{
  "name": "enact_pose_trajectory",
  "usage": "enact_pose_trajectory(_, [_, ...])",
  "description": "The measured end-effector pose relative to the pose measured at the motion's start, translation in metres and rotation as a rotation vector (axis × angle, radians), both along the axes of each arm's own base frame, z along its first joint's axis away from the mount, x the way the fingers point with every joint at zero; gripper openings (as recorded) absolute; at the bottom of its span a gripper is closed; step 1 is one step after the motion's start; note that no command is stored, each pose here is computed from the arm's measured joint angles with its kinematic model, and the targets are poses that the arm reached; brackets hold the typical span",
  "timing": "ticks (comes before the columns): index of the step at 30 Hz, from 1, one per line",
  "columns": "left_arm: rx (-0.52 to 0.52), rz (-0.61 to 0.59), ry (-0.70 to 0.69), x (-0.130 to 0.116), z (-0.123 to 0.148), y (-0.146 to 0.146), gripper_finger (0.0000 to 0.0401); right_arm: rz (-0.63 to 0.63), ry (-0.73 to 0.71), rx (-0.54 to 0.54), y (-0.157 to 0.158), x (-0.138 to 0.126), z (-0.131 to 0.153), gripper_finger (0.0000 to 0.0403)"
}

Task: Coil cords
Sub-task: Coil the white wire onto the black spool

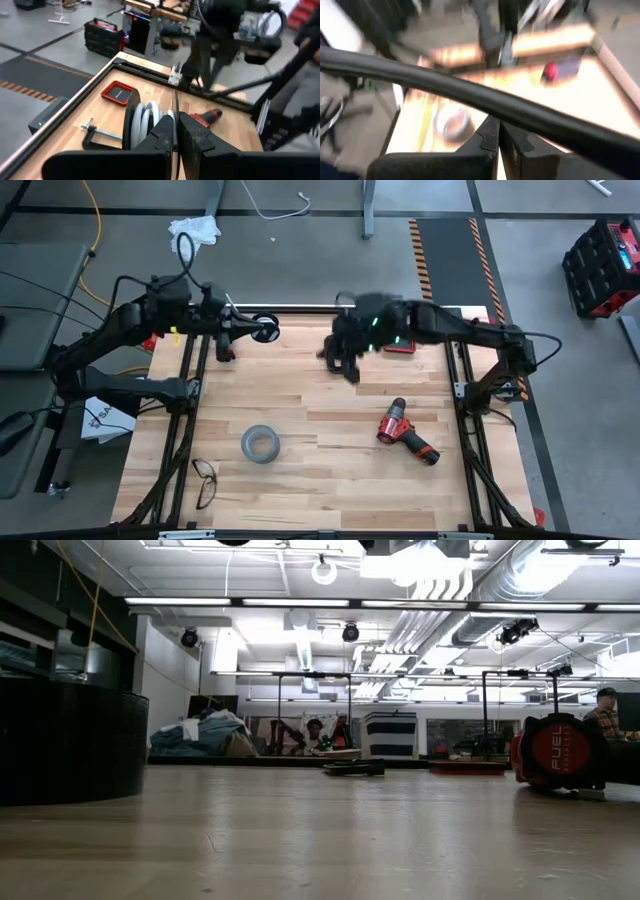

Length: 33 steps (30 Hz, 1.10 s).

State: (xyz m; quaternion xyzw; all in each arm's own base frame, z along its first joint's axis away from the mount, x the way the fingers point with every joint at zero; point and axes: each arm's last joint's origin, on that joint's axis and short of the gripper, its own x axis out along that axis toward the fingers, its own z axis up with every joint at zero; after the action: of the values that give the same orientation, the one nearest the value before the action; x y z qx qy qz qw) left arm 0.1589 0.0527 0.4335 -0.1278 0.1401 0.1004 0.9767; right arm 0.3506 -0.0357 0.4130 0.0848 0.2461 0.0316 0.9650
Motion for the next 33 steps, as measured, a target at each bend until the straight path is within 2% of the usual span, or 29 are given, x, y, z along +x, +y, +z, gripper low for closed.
enact_pose_trajectory(7, [0.09, -0.086, 0.036, 0.012, -0.005, 0.008, 0.0005, 0.034, 0.364, 0.016, 0.049, 0.009, -0.049, 0.0])
enact_pose_trajectory(13, [0.096, -0.045, 0.061, 0.017, -0.018, 0.023, 0.0005, 0.005, 0.557, 0.019, 0.07, 0.009, -0.073, 0.0])
enact_pose_trajectory(18, [0.034, -0.046, 0.05, 0.019, -0.04, 0.029, 0.0005, -0.007, 0.628, 0.032, 0.079, 0.004, -0.083, 0.0])
enact_pose_trajectory(23, [-0.002, -0.035, 0.043, 0.017, -0.058, 0.029, 0.0005, -0.039, 0.707, 0.071, 0.09, -0.007, -0.106, 0.0])
enact_pose_trajectory(33, [0.018, -0.036, 0.034, 0.013, -0.061, 0.027, 0.0005, -0.06, 0.66, 0.232, 0.111, -0.023, -0.138, 0.0])
